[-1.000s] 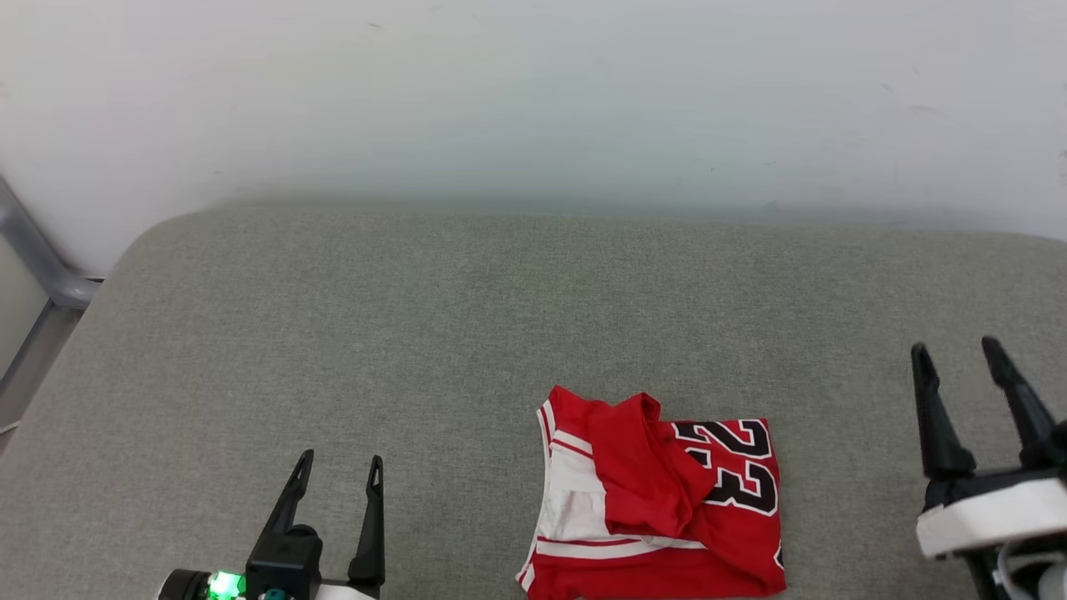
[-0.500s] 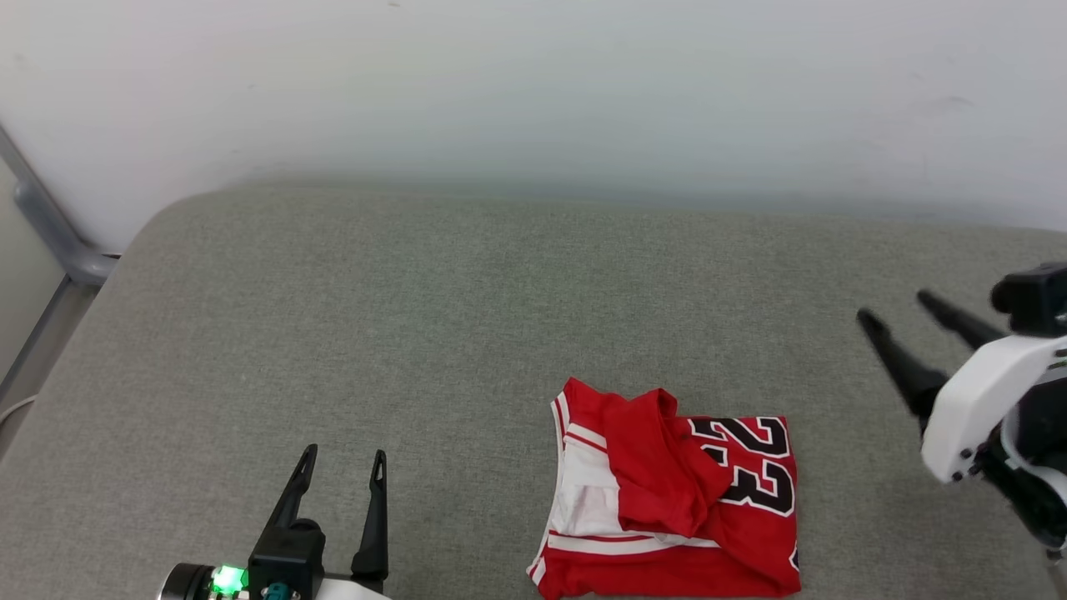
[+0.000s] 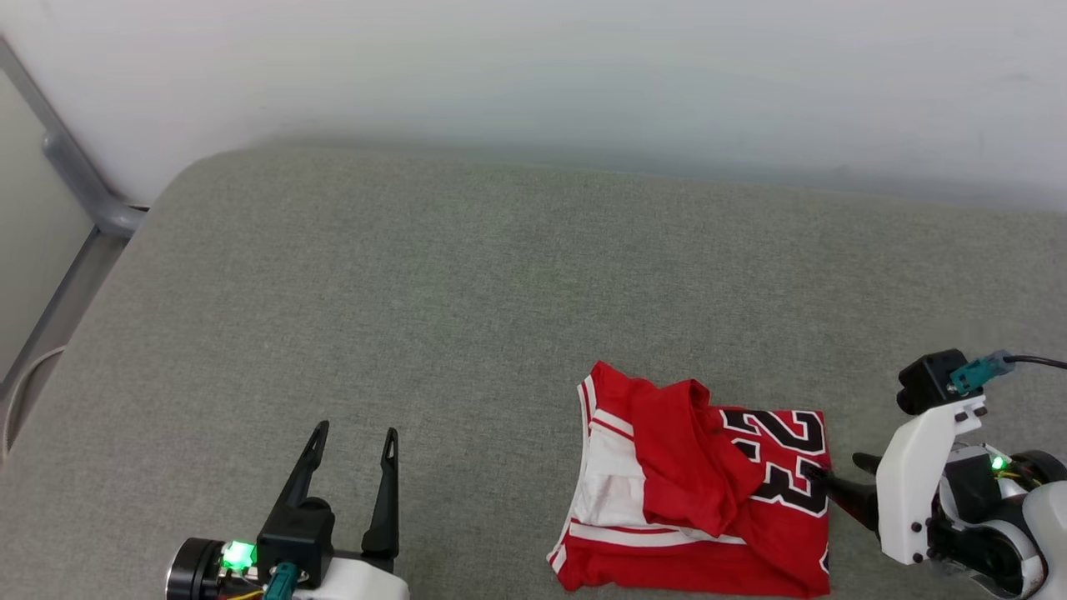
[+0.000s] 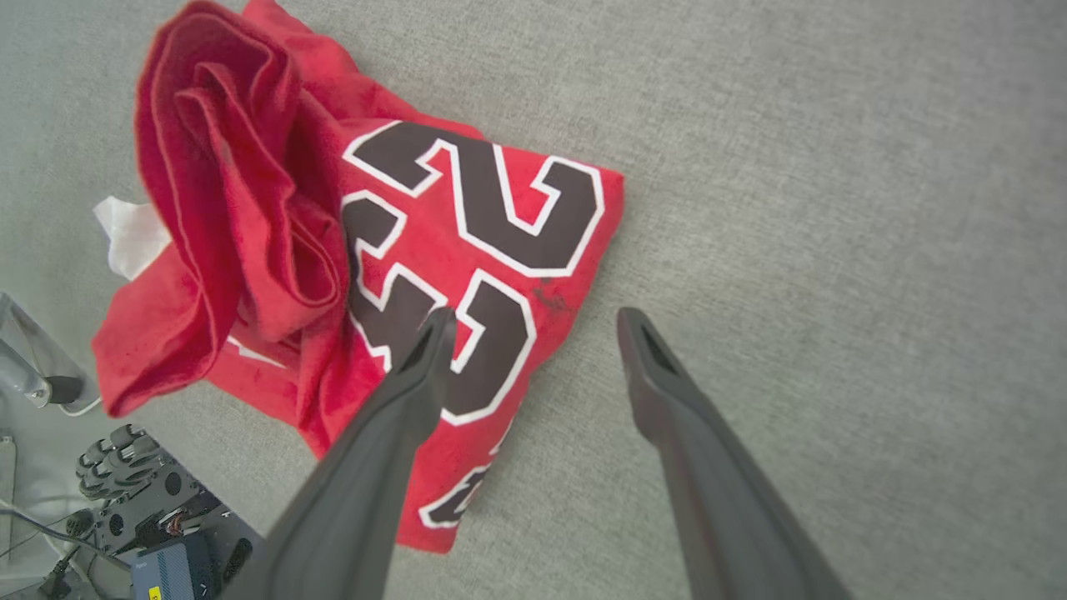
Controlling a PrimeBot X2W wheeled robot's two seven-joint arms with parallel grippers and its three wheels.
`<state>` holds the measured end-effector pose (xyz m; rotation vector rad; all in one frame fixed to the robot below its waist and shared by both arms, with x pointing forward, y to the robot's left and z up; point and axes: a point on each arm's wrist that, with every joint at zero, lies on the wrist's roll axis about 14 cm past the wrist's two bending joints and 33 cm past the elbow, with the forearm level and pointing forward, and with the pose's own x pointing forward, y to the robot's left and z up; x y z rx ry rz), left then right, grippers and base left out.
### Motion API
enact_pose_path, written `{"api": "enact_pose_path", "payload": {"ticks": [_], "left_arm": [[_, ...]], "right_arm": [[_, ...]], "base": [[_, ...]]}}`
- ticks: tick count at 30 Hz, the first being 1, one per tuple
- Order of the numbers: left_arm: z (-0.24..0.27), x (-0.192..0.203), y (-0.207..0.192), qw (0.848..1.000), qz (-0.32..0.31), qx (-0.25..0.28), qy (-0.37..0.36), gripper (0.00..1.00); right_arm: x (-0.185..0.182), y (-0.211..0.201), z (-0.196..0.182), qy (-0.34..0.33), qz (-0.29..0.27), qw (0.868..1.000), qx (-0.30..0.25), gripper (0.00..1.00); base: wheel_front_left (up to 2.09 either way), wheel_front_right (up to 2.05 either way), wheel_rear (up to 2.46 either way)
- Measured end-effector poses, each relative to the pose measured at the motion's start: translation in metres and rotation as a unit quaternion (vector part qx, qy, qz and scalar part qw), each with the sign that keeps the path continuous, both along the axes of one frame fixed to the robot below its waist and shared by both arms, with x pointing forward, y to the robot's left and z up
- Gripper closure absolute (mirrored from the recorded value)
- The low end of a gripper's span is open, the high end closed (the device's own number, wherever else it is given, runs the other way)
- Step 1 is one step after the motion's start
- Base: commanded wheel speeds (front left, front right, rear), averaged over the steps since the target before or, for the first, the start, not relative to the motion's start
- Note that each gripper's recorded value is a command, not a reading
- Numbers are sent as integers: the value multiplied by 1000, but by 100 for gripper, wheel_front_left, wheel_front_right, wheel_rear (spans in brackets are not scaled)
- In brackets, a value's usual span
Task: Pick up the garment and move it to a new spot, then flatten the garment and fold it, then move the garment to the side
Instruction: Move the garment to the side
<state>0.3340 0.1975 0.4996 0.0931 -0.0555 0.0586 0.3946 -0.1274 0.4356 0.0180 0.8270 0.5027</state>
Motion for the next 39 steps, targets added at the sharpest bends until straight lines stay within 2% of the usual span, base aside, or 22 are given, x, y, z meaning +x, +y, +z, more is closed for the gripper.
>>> {"api": "enact_pose_path", "payload": {"ticks": [9, 16, 17, 18, 27, 33, 39], "left_arm": [[-8, 9, 6, 1000, 9, -1, 14, 0], [-11, 10, 10, 1000, 15, -1, 20, 0], [-11, 10, 10, 1000, 15, -1, 20, 0], [-11, 10, 9, 1000, 15, -1, 20, 0], [-8, 12, 2, 1000, 3, -3, 14, 0], [-7, 15, -8, 1000, -11, -8, 10, 0], [-5, 28, -35, 998, -54, -15, 5, 0]], "right_arm": [[-15, 16, -63, 96, 1, 995, 0, 0], [-17, 24, -77, 93, 9, 996, 3, 0], [-16, 25, -76, 85, 10, 996, 5, 67], [-15, 26, -75, 77, 11, 997, 7, 100], [2, 35, -42, -13, 23, 999, 30, 100], [14, 16, 0, -101, 38, 994, 2, 100], [17, -22, 37, -165, 22, 986, -34, 100]], "base": [[0, 0, 0], [0, 0, 0], [0, 0, 0], [0, 0, 0], [0, 0, 0], [0, 0, 0], [0, 0, 0]]}}
